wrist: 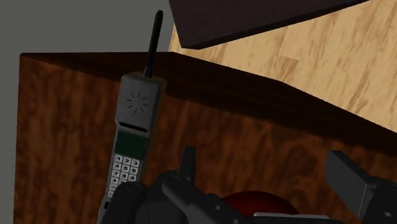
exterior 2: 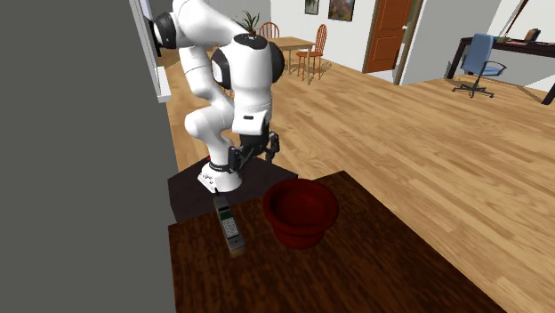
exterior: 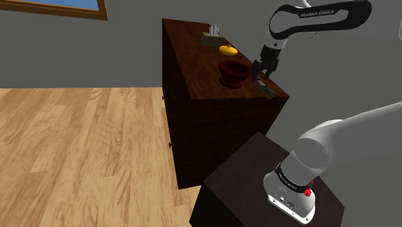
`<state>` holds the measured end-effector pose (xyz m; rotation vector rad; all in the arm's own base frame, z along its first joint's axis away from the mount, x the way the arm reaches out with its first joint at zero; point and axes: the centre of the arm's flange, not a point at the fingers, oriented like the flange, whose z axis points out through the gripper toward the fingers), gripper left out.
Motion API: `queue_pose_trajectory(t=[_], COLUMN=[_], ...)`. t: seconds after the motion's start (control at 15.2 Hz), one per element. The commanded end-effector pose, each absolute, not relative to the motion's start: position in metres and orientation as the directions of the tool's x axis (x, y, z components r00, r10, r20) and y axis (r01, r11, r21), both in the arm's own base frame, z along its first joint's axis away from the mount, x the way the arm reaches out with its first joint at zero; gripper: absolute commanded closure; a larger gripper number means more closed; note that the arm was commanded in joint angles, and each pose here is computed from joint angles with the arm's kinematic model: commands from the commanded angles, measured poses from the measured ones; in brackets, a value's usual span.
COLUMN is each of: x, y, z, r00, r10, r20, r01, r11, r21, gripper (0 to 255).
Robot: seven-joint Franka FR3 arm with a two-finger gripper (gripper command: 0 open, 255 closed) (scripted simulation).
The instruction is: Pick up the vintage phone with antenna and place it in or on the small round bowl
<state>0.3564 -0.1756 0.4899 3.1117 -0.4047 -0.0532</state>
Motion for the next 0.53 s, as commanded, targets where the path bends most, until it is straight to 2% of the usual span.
queue_pose_trajectory(t=[0.0, 0.46], x=[0.354, 0.344], y=[-0.201, -0.288], z=[0.478, 0.442], r00=[0.953, 0.891], r10=[-0.302, -0.454], r20=[-0.03, -0.023], r01=[-0.302, -0.454], r11=[-0.953, -0.891], r21=[0.006, -0.004], gripper=[0, 0])
